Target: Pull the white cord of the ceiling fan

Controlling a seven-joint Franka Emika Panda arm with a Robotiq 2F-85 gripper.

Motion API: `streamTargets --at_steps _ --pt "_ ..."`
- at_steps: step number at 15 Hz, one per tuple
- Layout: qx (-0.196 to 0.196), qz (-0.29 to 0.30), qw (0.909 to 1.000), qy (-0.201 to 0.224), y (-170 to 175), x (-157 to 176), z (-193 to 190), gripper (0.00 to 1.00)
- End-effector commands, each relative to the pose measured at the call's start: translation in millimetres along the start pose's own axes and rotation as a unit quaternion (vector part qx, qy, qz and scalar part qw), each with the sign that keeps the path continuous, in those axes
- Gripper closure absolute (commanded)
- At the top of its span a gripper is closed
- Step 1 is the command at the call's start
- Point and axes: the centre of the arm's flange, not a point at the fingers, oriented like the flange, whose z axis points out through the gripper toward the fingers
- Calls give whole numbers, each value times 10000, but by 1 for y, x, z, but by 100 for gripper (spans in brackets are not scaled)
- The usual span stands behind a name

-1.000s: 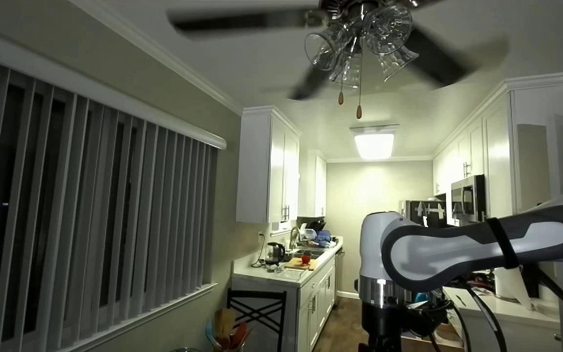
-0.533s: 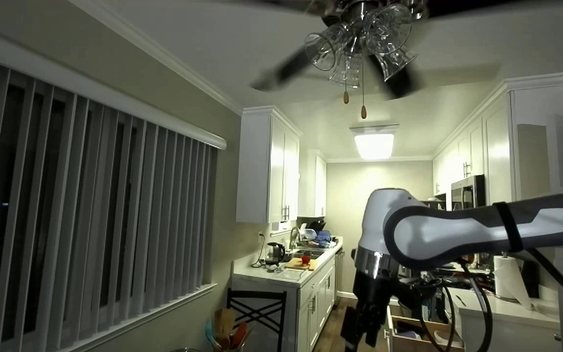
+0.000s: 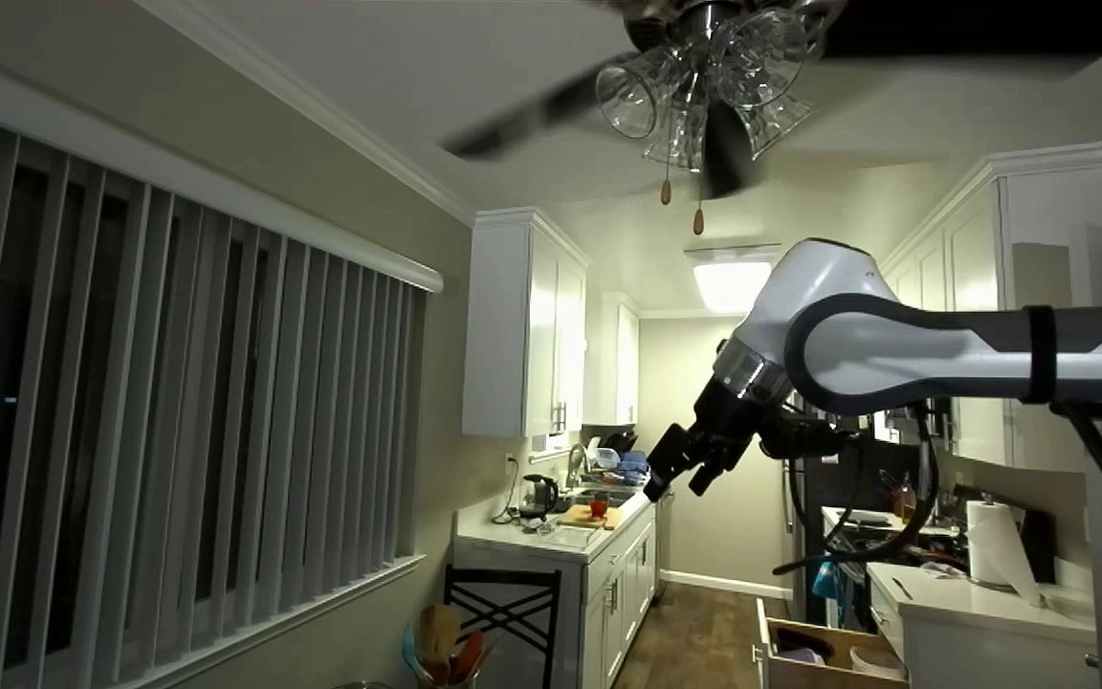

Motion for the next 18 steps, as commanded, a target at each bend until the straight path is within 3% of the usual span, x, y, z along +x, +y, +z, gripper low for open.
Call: streamTargets --at_steps 1,4,9,10,17,18 --pt "-269 231 9947 964 20 22 -17 0" --pt "-394 388 9820 1806 39 34 -39 0" --pt "-573 382 9491 3072 45 52 -81 0" --pt "-445 352 9595 2759 51 51 -72 0" --pt "-452 355 9587 2785 52 52 -72 0" --pt "-527 449 9519 2986 54 58 -82 0"
